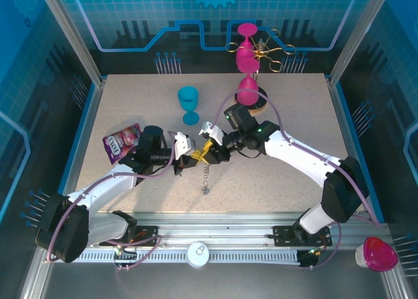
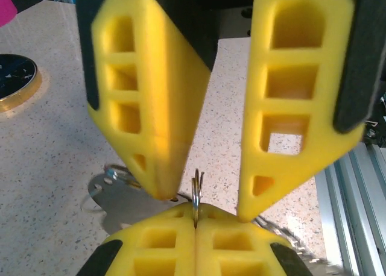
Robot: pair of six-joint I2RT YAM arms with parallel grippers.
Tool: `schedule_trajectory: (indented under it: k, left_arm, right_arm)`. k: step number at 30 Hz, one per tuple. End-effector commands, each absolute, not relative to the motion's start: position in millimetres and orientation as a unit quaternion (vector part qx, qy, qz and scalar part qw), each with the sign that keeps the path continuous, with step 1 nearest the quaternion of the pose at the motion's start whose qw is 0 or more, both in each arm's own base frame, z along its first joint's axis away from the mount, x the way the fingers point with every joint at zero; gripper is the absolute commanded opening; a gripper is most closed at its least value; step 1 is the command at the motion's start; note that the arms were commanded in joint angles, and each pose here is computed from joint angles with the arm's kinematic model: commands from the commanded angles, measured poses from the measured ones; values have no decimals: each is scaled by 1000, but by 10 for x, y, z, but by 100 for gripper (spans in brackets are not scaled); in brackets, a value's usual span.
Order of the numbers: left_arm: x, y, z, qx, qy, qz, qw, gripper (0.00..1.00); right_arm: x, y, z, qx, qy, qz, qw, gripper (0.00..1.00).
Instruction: Put the keys on the keyring
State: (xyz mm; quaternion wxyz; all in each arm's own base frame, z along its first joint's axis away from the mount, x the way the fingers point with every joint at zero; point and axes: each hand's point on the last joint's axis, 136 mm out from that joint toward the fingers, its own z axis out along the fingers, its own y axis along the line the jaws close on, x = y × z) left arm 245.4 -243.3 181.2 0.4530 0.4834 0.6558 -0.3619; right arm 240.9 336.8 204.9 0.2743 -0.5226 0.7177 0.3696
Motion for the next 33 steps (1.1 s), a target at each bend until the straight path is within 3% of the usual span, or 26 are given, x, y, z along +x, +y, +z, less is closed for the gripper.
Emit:
schedule_trajectory:
  k: [1, 10, 15, 23, 29, 33]
  left_arm:
    - [2397, -2458, 1952, 505, 620, -360, 481, 0]
    - [2401, -2426, 1959, 517, 604, -330, 508, 0]
    - [2353, -2426, 1953, 538, 581, -302, 531, 0]
    - [2348, -2434, 1942, 541, 578, -297, 535, 0]
    - [2378, -2446, 1906, 524, 605, -316, 509, 0]
    - [2364, -2492, 1880, 510, 628, -354, 469, 0]
  right_arm:
    - [2495, 3248, 2321, -504, 706, 371, 332, 42]
    - [2356, 3115, 2132, -576, 613, 280, 463, 36]
    - [2368, 3176, 2063, -608, 593, 240, 469, 30]
    - [2297, 3257, 2005, -625, 578, 241, 465, 30]
    - [2392, 2954, 2102, -572, 607, 214, 509, 33]
    - [2214, 2856, 2069, -572, 612, 231, 495, 22]
